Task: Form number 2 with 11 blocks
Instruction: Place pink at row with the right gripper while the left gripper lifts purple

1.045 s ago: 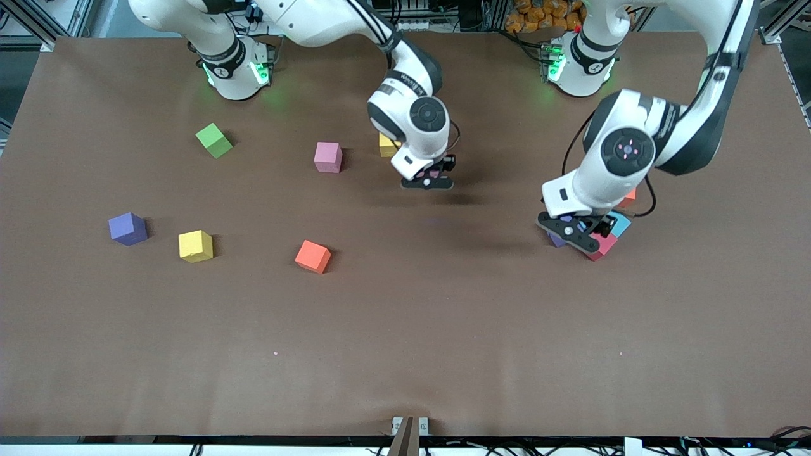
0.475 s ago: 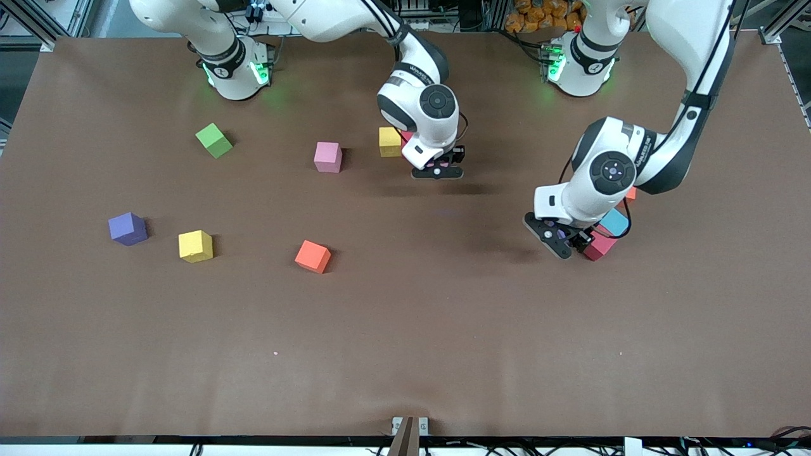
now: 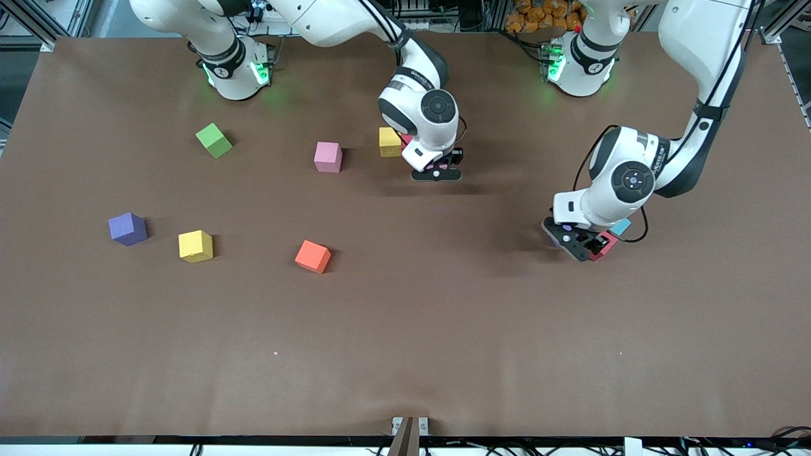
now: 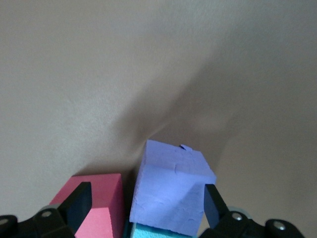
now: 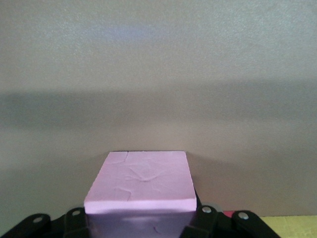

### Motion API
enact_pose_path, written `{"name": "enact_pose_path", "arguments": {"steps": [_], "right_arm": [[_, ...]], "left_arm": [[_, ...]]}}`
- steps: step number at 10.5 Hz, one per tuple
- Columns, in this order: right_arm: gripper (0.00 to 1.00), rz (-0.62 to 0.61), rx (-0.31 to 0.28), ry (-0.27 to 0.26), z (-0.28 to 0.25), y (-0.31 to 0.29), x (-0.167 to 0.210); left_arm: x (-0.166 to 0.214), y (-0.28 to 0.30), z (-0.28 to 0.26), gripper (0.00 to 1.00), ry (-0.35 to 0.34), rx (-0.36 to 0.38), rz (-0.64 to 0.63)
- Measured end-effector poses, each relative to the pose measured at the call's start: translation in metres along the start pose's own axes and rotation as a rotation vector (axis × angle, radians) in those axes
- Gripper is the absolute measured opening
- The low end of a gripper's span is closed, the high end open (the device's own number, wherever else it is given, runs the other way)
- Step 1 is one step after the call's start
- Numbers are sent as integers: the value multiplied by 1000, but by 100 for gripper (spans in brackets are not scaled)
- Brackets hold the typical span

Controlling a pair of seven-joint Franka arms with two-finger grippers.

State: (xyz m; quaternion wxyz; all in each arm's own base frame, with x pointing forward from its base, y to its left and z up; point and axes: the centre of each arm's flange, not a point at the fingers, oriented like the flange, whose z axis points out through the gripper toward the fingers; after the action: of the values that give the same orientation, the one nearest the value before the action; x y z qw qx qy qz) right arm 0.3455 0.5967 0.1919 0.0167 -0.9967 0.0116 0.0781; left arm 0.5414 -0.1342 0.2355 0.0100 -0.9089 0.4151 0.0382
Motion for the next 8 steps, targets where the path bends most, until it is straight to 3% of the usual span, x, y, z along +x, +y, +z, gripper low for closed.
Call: {"name": "enact_pose_path", "arguments": {"steps": [2, 4, 5, 8], "right_arm": [[65, 3, -1, 1, 0, 0, 0], [92, -6, -4, 4, 1, -3, -5], [100, -8, -1, 9, -1, -4, -5], [100, 6, 49, 51, -38, -11, 7]], "left_arm": [[-3, 5, 6, 100, -10, -8, 5], [-6, 11, 12, 100, -19, -17, 11], [-7, 13, 15, 100, -23, -20, 12], [-10, 18, 21, 100, -7, -15, 17]]}}
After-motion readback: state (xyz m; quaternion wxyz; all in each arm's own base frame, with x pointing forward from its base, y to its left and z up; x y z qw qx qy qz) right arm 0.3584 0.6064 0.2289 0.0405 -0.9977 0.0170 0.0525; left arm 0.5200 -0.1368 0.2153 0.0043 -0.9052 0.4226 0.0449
